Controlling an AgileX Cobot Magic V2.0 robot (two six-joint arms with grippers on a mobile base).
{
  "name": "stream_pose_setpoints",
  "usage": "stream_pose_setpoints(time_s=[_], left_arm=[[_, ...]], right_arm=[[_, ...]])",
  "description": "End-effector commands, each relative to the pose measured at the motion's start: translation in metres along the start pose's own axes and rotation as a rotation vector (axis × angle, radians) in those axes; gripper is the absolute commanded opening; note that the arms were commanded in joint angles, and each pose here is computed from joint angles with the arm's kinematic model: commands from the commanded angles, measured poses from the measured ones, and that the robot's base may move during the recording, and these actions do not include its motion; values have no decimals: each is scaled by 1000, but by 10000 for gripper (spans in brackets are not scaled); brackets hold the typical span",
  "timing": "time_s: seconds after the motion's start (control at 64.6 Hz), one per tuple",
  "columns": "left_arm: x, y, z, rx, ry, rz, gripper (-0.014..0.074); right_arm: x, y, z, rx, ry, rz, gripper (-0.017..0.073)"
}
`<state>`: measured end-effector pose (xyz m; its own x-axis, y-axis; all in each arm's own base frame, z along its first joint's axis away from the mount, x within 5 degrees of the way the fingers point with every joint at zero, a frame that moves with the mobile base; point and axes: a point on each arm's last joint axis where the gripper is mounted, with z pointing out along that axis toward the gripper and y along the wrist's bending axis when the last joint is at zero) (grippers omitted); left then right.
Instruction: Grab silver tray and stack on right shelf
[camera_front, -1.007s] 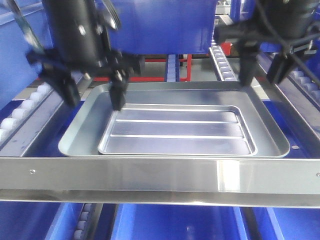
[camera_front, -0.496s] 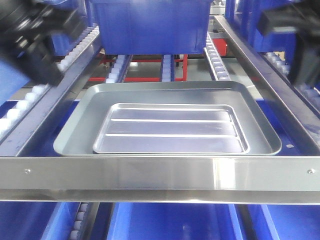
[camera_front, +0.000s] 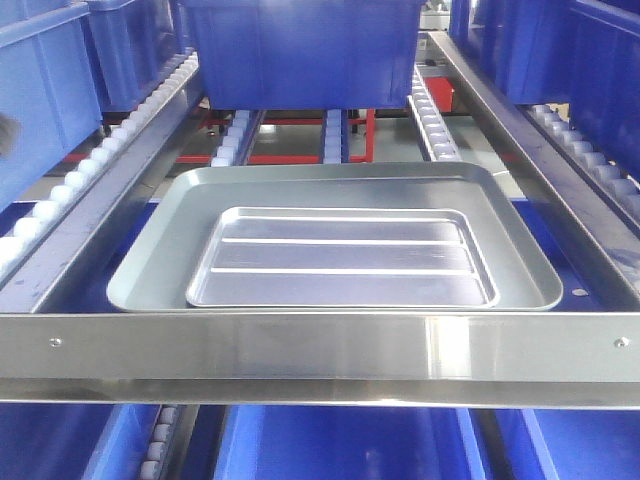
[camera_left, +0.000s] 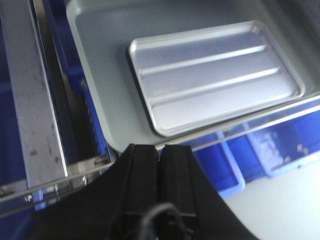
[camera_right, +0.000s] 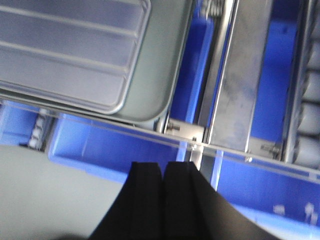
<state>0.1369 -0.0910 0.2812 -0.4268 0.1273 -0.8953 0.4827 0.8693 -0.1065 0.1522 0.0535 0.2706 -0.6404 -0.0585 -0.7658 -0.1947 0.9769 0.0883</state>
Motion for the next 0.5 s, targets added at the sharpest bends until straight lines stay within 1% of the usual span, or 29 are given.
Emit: stream_pose_setpoints(time_s=[0.0,0.108,0.217,0.232,0.248,0.31,0.372,0.48], left_arm=[[-21,-4,-27,47,-195,7,-94],[-26,-3,-58,65,-323,0,-94],[-24,0,-87,69,-411,-9,-94],[-24,0,-91,70,-417,-18,-94],[-23,1,-96,71,-421,-28,-94],[-17,3,-107,63,-413,-46,-94],[-11,6,-115,50,-398,-51,-94],[-6,8,-117,33,-365,-51,-94]], right_arm=[[-14,0,-32,-35,-216,-60,56],[-11,-4,-67,-54,-366,-73,56],[-3,-9,-99,-71,-504,-58,56],[-2,-9,-101,-71,-509,-57,56],[0,-10,-107,-74,-535,-54,56],[6,-13,-119,-79,-584,-47,56],[10,-14,-127,-81,-613,-42,56],[11,-15,-129,-82,-622,-41,56]])
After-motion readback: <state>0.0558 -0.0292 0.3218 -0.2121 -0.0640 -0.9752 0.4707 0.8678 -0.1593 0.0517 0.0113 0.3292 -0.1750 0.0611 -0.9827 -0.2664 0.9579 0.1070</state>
